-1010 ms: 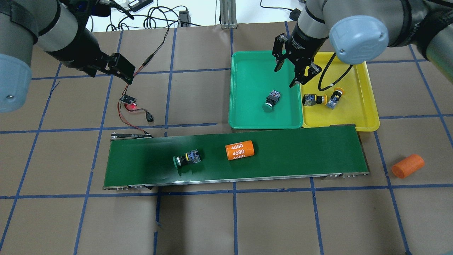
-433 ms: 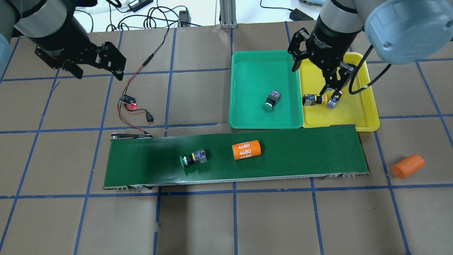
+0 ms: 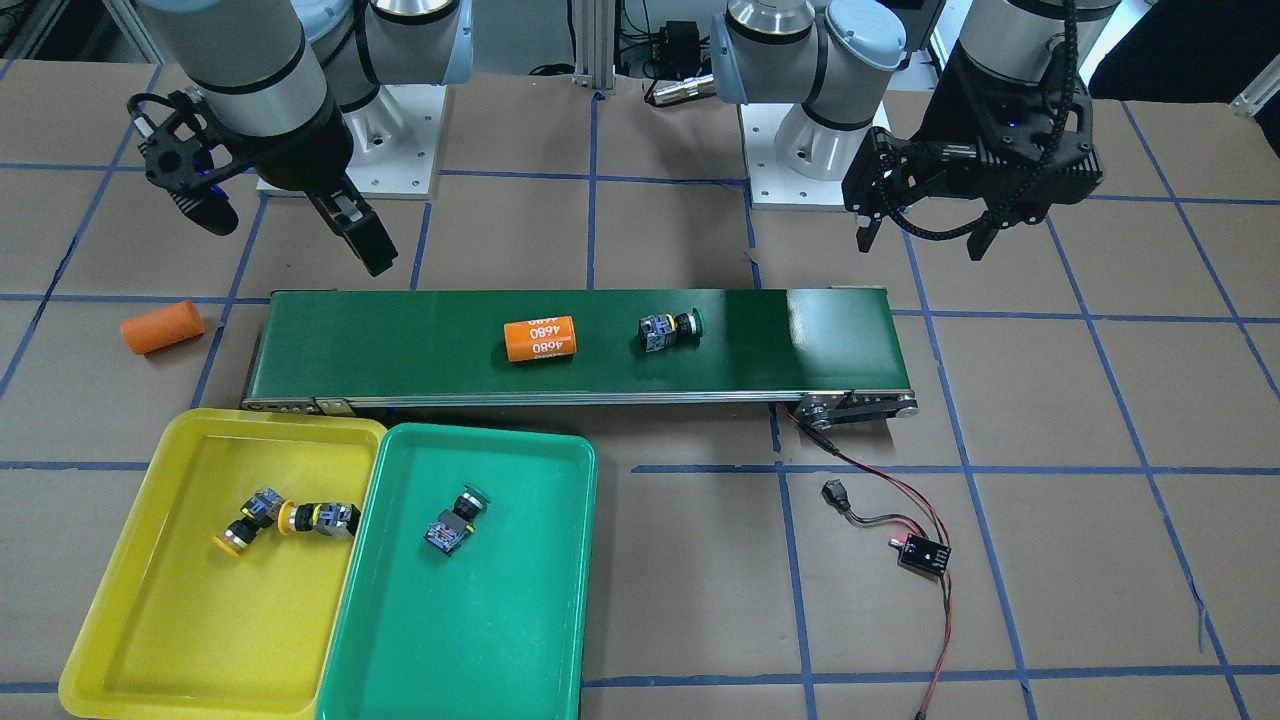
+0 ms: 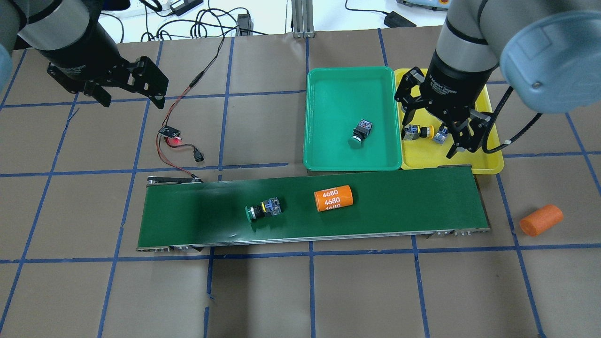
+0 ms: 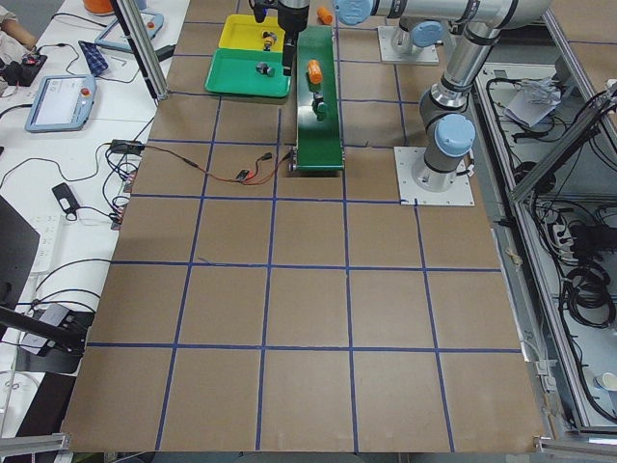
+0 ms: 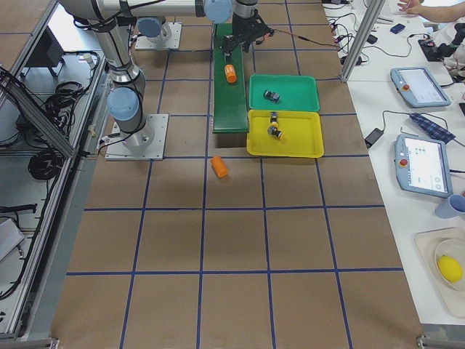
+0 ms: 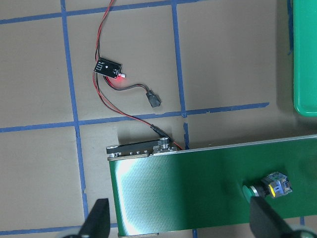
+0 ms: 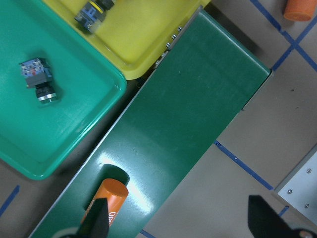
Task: Sort buttons by color to trays
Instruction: 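Move the right gripper down to the yellow-capped button on the belt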
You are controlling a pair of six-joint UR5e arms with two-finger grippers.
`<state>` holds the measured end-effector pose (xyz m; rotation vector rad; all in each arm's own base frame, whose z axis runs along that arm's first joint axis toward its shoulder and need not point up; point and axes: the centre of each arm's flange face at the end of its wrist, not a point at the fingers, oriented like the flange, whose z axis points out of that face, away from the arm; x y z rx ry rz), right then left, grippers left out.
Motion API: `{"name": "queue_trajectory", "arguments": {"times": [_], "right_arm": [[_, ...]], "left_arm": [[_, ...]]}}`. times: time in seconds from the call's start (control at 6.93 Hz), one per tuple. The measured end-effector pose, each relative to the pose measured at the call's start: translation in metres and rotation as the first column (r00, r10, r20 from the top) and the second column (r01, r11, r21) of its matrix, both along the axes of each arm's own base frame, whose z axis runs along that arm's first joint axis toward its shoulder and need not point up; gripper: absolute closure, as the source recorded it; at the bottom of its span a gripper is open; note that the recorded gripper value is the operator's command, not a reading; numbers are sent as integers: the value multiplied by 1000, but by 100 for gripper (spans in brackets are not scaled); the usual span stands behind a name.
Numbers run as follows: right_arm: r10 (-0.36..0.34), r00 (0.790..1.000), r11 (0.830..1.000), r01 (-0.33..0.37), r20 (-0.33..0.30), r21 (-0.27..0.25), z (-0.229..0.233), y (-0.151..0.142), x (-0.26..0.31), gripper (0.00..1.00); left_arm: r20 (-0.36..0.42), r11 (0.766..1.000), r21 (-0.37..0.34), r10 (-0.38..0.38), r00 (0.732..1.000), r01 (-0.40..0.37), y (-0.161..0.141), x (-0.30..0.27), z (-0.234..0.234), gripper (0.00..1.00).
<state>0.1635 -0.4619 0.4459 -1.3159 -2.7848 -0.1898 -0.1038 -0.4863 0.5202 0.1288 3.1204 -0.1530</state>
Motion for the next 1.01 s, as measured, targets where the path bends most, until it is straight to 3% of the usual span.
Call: {"name": "queue_trajectory", "arguments": {"times": [0.58, 1.01], "right_arm": [[-20, 999, 999, 19, 42, 32, -38, 8, 5, 0], [-67, 990, 997, 61, 125, 55, -42, 11, 15, 0]], "left_arm": [[-1, 1000, -8, -3, 1000, 3, -2, 0, 3, 0], [-3, 1000, -10, -3, 1000, 3, -2, 0, 4, 0]]}}
